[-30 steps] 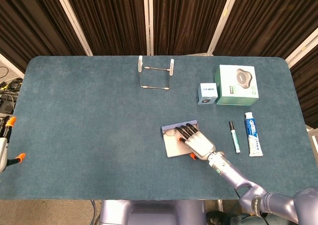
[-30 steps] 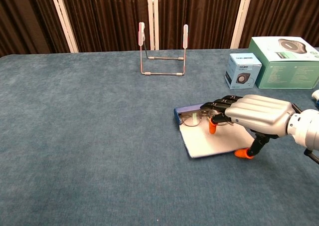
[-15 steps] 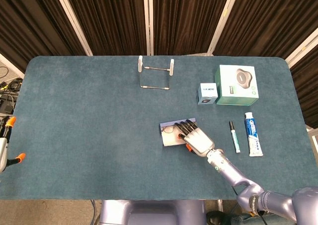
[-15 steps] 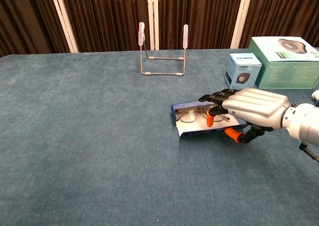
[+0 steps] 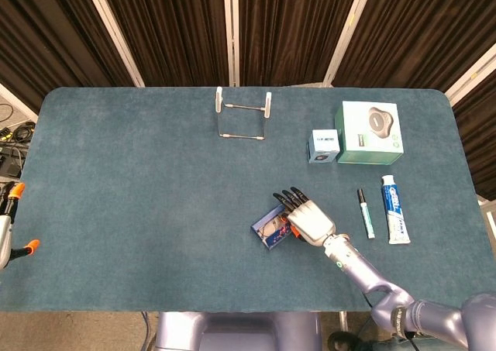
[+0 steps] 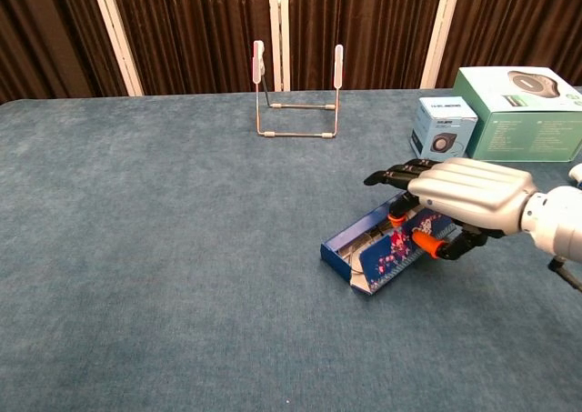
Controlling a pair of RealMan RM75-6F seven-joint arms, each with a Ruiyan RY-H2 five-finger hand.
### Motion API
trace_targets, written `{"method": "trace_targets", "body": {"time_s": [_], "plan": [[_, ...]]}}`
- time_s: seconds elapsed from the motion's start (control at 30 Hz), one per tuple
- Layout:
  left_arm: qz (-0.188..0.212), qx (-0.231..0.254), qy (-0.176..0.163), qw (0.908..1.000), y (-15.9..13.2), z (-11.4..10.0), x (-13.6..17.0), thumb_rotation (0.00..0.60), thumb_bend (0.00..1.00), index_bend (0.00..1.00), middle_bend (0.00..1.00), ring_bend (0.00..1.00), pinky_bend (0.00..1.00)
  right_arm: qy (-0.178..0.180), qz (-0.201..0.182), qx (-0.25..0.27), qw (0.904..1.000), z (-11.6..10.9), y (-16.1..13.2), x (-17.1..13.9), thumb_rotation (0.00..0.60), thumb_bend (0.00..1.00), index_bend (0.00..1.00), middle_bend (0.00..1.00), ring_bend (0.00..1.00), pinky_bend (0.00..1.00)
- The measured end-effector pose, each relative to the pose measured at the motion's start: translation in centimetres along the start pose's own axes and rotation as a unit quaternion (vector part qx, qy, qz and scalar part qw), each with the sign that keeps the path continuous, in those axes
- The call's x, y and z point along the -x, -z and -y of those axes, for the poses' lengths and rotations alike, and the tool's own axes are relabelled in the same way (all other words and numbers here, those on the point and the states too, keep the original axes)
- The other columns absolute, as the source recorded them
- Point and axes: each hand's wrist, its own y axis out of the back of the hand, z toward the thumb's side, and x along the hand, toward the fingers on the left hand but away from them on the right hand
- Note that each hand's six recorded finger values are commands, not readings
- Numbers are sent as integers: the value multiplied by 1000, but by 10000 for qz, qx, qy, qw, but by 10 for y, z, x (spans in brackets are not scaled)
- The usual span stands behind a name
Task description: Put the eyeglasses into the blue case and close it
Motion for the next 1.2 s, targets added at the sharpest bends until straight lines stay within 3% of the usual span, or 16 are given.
{"method": "trace_targets", "body": {"time_s": [0.23,0.5,0.87,1.2], "plan": [[99,32,-16,9999,-4,-2,4,600,0,0,0,0,0,38,-113,51,9999,-15,0,-23,600,502,677,54,0,0],[155,91,-45,9998,-5,-6,8,600,0,0,0,0,0,-97,-462,-296,9984,-35,-8,-53,600,503,677,53,0,0],[137,67,10,9999,-5,-4,7,600,0,0,0,0,0,-406,-734,-717,9939,-17,-28,-45,600,503,669,47,0,0],[101,48,42,9999,-3,-1,5,600,0,0,0,0,0,-472,-762,-743,9932,-10,-36,-30,600,501,633,43,0,0]]}}
